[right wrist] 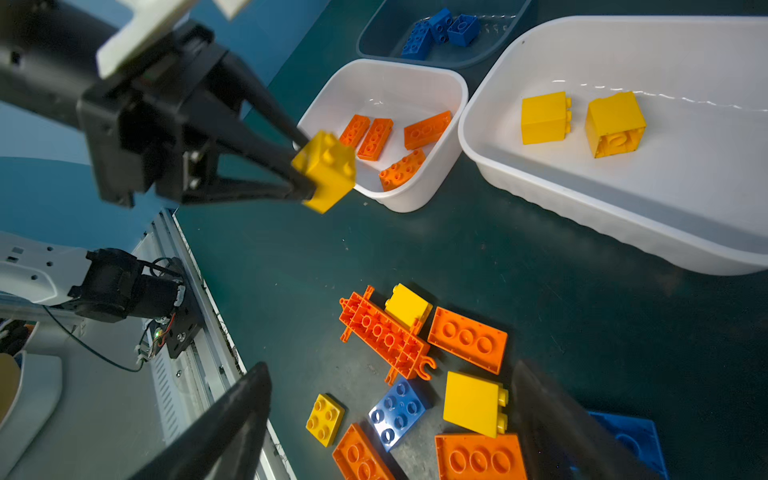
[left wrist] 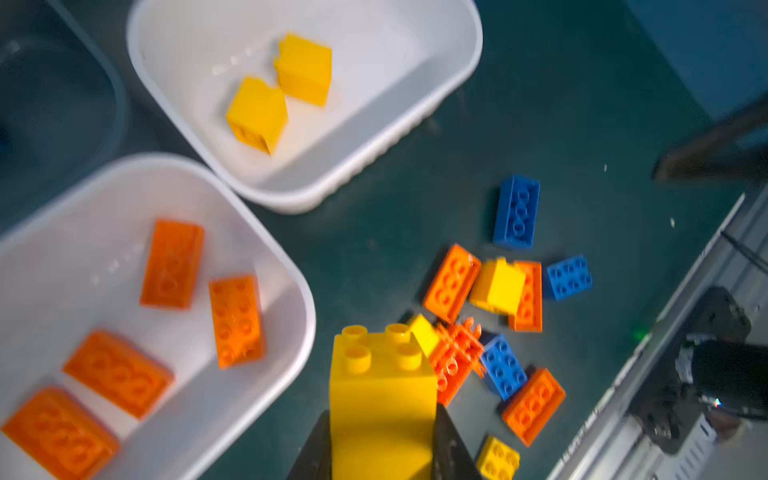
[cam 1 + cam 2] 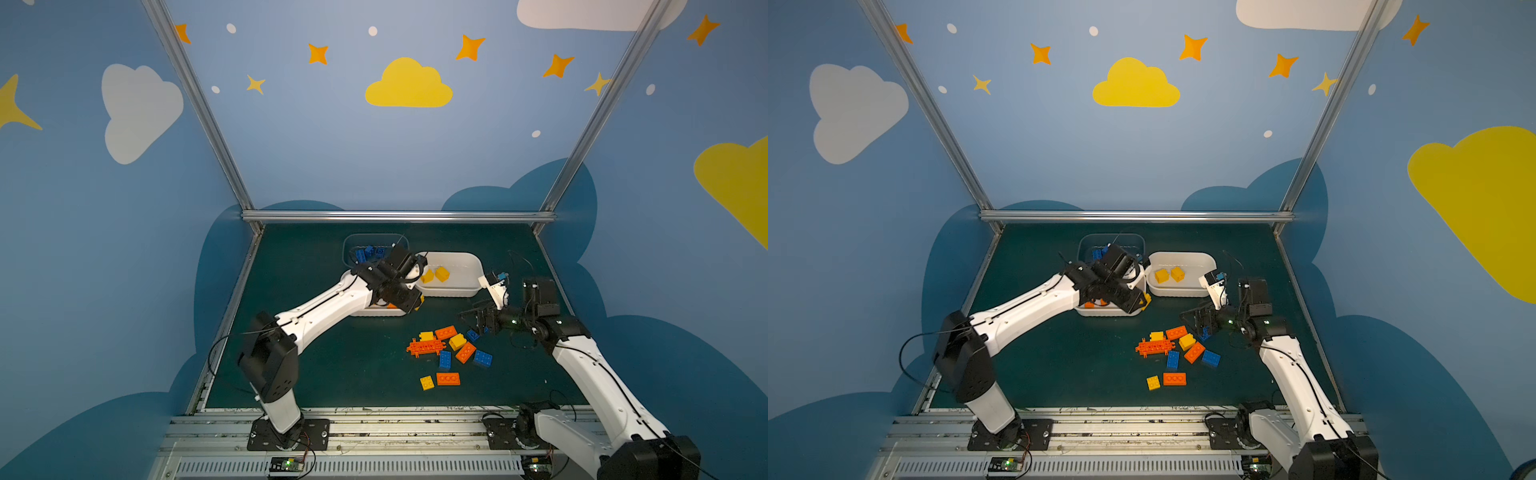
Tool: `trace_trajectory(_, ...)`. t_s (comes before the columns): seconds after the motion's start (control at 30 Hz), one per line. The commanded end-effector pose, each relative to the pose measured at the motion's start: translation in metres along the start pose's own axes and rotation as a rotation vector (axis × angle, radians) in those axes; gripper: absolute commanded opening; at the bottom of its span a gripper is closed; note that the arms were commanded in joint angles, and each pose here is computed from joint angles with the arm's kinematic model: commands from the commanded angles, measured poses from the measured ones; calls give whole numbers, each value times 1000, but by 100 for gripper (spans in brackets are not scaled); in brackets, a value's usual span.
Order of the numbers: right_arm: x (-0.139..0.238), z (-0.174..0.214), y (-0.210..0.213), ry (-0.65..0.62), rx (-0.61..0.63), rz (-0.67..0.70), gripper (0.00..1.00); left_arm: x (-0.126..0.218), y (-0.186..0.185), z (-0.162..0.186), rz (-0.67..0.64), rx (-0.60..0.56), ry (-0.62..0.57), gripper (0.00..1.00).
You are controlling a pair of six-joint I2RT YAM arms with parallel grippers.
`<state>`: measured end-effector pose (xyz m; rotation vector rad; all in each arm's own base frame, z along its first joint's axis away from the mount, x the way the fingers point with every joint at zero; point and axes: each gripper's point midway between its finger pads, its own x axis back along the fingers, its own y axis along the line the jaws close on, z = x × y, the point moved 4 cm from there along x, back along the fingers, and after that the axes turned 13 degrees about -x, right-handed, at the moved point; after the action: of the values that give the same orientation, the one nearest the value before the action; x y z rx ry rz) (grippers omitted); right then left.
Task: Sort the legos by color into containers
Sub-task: 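Lower the yellow brick into the farther white bin and release it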
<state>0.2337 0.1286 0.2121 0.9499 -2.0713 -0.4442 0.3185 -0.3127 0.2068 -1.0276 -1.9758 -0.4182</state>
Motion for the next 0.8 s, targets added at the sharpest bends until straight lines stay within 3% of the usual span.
trace_trajectory(0.0, -1, -7, -3, -28, -9, 5, 90, -30, 15, -25, 47, -44, -24, 31)
trace_trajectory(0.17, -3, -14, -6, -35, -8, 9, 90, -73, 33, -66, 115, -37, -81, 31)
trace_trajectory(0.37, -2, -22, -9, -30, -1, 19, 89, -126, 51, -75, 88, -48, -71, 30)
trace_trajectory(0.5, -2, -24, -9, -18, 7, 17, 90, -141, 57, -74, 88, -43, -46, 34)
trace_trajectory(0.57, -2, -22, -8, -3, 17, 10, 90, -136, 54, -75, 108, -39, -38, 45)
trace_trajectory(0.63, -2, -19, -4, 11, 41, -20, 90, -122, 49, -79, 126, -37, -42, 66)
trace_trajectory(0.77, -3, -11, 2, 43, 82, -69, 90, -83, 41, -81, 153, -49, -58, 85)
